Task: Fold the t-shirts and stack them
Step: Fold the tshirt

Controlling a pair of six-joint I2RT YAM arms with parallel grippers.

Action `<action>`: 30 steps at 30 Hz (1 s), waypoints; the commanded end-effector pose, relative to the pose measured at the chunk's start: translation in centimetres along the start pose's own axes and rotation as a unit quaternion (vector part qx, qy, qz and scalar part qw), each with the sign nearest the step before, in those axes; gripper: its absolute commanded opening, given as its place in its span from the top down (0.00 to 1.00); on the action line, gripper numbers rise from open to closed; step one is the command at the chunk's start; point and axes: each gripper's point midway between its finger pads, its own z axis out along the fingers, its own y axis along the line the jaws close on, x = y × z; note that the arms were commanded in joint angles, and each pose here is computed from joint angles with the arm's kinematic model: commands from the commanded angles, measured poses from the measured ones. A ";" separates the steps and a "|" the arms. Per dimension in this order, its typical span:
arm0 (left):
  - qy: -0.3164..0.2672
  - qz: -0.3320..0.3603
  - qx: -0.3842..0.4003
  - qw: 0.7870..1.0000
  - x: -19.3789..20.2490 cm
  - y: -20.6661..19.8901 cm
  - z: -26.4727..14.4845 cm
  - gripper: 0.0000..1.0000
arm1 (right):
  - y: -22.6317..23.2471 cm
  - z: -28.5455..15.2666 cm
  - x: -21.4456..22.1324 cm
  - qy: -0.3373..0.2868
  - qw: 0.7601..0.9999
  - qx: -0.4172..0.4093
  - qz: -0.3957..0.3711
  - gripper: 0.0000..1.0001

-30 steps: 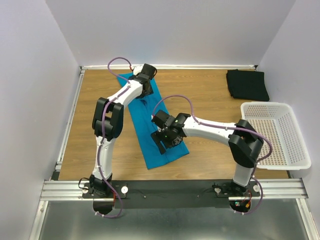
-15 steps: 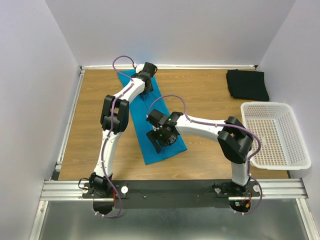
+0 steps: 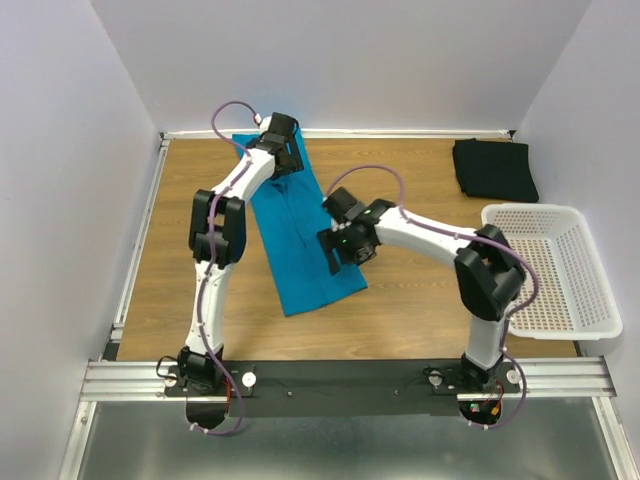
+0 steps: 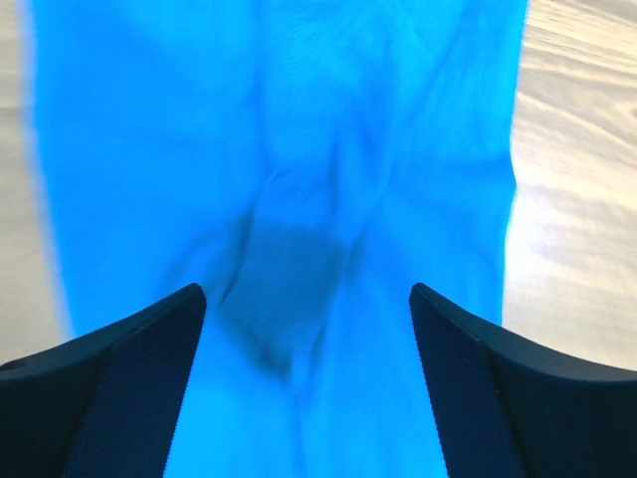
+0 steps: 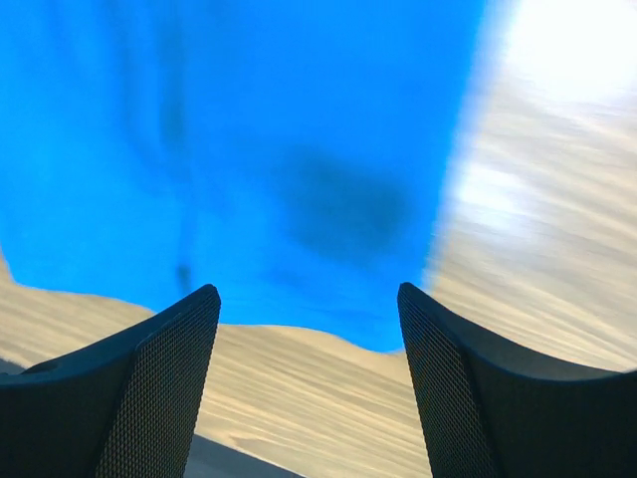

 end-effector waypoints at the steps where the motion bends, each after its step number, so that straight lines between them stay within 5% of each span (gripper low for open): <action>1: -0.081 -0.026 0.056 0.995 -6.8 -0.8 -9.9 0.06 | -3.6 -2.8 -1.2 -0.040 0.999 0.022 0.028 0.21; 7: -0.052 -0.046 0.038 0.997 -2.8 2.5 -16.5 0.05 | -6.1 -2.3 0.8 -0.022 0.998 0.025 0.060 0.35; 17: 0.128 -0.038 0.024 0.991 19.6 9.0 -21.2 0.19 | -5.3 -0.7 3.4 0.006 0.993 -0.028 0.112 0.48; 23: 0.183 -0.037 0.031 0.982 25.1 10.0 -22.5 0.20 | -4.6 -0.2 3.7 0.012 0.992 -0.051 0.112 0.50; 30: 0.201 -0.040 0.029 0.978 27.2 10.0 -23.0 0.21 | -5.1 1.5 4.8 0.028 0.991 -0.038 0.124 0.50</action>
